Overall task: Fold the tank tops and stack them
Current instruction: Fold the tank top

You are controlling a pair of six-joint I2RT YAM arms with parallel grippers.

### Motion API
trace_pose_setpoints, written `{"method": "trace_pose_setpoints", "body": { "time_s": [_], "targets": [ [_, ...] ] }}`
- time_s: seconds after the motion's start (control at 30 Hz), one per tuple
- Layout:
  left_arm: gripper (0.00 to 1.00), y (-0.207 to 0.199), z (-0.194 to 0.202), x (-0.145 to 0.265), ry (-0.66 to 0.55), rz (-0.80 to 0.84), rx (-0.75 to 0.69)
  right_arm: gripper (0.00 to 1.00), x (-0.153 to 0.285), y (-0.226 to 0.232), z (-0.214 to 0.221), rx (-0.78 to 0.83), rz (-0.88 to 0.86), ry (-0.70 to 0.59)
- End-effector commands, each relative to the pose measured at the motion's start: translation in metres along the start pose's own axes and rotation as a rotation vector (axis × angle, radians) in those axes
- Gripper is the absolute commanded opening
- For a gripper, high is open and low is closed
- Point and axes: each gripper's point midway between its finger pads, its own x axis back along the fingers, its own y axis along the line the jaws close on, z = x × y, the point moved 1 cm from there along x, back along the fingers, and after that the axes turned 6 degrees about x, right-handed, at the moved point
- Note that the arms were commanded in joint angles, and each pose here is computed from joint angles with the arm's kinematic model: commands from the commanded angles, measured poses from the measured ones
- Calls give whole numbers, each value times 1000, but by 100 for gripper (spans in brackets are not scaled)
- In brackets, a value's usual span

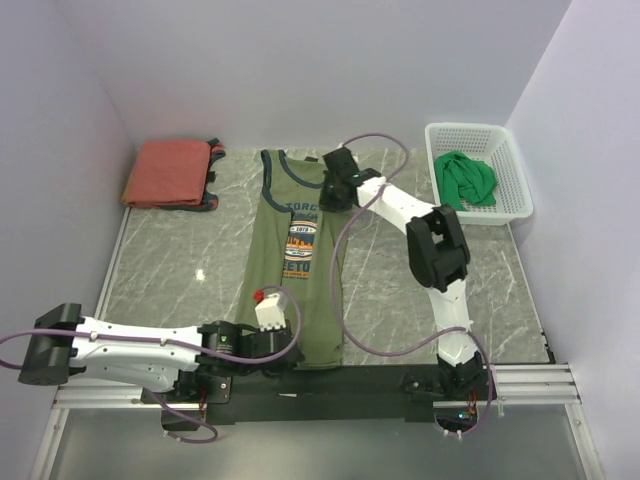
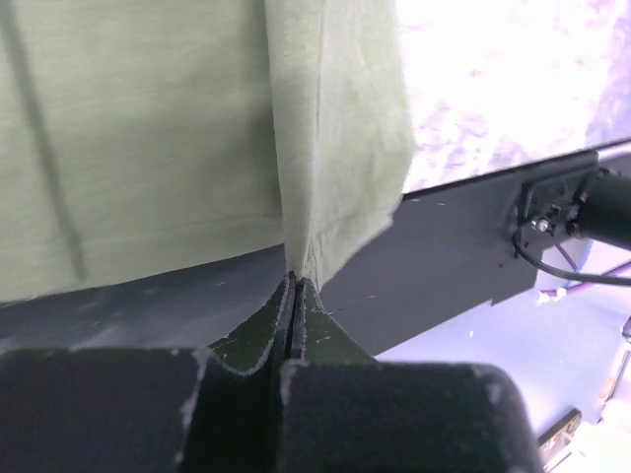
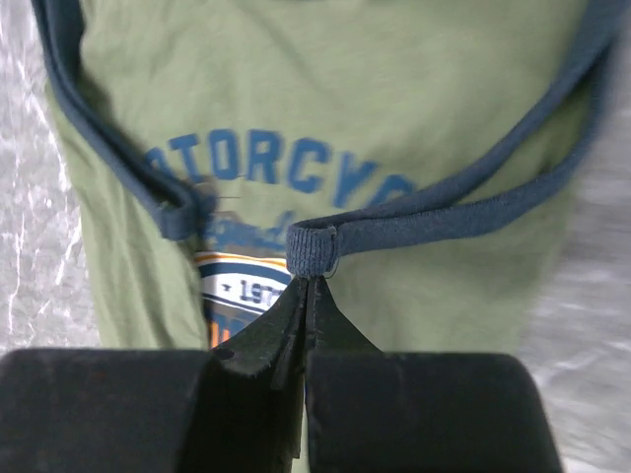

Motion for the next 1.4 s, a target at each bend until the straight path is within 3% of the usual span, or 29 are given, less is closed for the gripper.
{"method": "trace_pose_setpoints", "body": {
  "time_s": [0.0,0.3,0.53,0.63,0.67,0.73,0.8,0.87,1.0,1.1,1.17,1.2,1.37],
  "targets": [
    [1,20,-5,6,-16,-53,61,0,-2,22,-10,8,9,-25],
    [1,60,-5,4,-33,-210,46,0,-19,36,0,30,17,-9],
    [1,72,-9,4,-60,-244,63,0,-21,37,-2,31,8,-21],
    [4,71,-10,6,-60,-239,54,15,-16,42,-5,33,-17,-32],
    [12,69,-11,7,-61,-236,54,26,-12,44,-7,35,-28,-41],
    [25,64,-15,11,-76,-224,47,37,-6,46,-9,37,-46,-48],
    [45,59,-22,18,-92,-219,42,48,10,51,-17,45,-69,-76],
    [48,52,-30,24,-119,-202,30,53,26,50,-23,47,-69,-104],
    [47,-9,-35,32,-118,10,-10,54,51,32,-31,45,2,-143],
    [47,-39,-35,22,-124,39,-121,54,56,1,-35,6,75,-162],
    [41,-50,-40,13,-136,13,-197,49,48,-16,-28,-15,88,-125],
    [30,-59,-37,3,-127,-7,-220,49,45,-23,-26,-24,100,-108],
    [18,-77,-38,-32,-81,-5,-263,48,15,-47,-13,-24,131,-41]
  ]
}}
